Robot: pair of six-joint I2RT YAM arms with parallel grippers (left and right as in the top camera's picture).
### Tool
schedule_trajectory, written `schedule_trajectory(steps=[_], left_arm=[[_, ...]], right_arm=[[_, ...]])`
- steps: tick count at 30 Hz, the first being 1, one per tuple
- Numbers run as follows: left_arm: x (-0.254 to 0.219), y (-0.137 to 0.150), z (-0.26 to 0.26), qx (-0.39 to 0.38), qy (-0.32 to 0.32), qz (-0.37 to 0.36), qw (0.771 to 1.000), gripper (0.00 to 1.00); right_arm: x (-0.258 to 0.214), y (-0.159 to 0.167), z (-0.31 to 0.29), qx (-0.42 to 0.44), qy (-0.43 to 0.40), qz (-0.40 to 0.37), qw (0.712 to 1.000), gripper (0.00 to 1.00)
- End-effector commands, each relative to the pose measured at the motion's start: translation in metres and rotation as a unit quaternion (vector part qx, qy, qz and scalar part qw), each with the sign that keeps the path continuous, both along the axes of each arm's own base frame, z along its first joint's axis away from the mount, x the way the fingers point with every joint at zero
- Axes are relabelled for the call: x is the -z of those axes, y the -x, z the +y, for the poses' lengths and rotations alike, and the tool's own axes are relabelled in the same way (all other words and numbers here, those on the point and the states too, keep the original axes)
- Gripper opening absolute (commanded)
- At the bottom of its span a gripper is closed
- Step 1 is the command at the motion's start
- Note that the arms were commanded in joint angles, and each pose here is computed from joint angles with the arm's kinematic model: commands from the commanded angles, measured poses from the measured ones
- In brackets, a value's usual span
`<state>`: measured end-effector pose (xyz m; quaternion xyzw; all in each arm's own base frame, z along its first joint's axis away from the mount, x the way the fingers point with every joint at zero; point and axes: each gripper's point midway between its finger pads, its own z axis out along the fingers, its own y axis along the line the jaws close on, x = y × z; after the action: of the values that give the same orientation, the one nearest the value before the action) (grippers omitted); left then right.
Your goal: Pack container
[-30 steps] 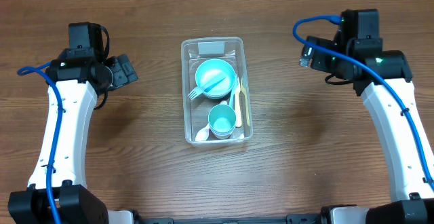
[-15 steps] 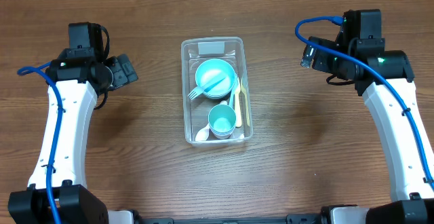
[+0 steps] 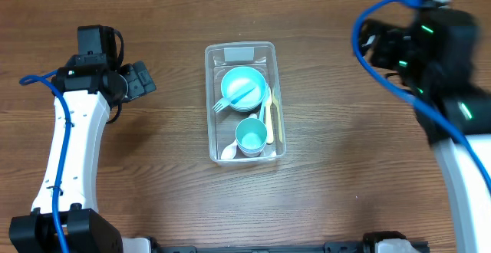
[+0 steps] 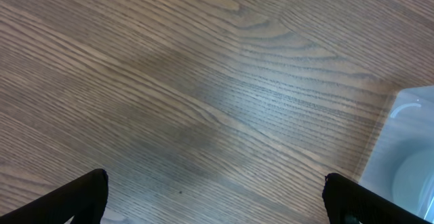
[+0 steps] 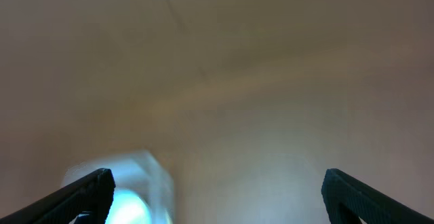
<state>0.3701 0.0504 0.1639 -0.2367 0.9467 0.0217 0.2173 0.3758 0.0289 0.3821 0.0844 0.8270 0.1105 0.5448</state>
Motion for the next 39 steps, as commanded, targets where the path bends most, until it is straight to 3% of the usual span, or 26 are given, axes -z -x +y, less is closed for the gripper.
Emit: schedule_trajectory(steps=[1,5,7,11,20,24,39], left_arm=[[-0.015,-0.003,0.001,0.009,-0.009,-0.02,1.0,1.0],[-0.015,-0.003,0.001,0.009,-0.009,-0.02,1.0,1.0],[-0.015,-0.003,0.001,0.009,-0.009,-0.02,1.0,1.0],[-0.015,-0.003,0.001,0.009,-0.009,-0.02,1.0,1.0],[-0.015,-0.003,0.001,0.009,-0.009,-0.02,1.0,1.0],[-0.015,-0.002,0.001,0.009,-0.009,-0.02,1.0,1.0],[-0.015,-0.003,0.001,0.009,-0.009,-0.02,1.0,1.0]], right_arm=[[-0.089,0.074,0.008,-0.036,0.042,-0.166,0.985,1.0],[-0.12,0.151,0.005,-0.045,0.09,-0.275,0.956,1.0],[-0.107,0.18,0.001,-0.046,0.113,-0.294,0.948,1.0],[-0.053,0.204,-0.001,-0.044,0.124,-0.313,0.941,1.0],[0.066,0.172,0.019,-0.087,0.116,-0.346,0.927,1.0],[0.105,0.158,0.022,-0.095,0.112,-0.326,0.934,1.0],[0.177,0.134,0.003,-0.04,0.039,-0.248,0.967,1.0]])
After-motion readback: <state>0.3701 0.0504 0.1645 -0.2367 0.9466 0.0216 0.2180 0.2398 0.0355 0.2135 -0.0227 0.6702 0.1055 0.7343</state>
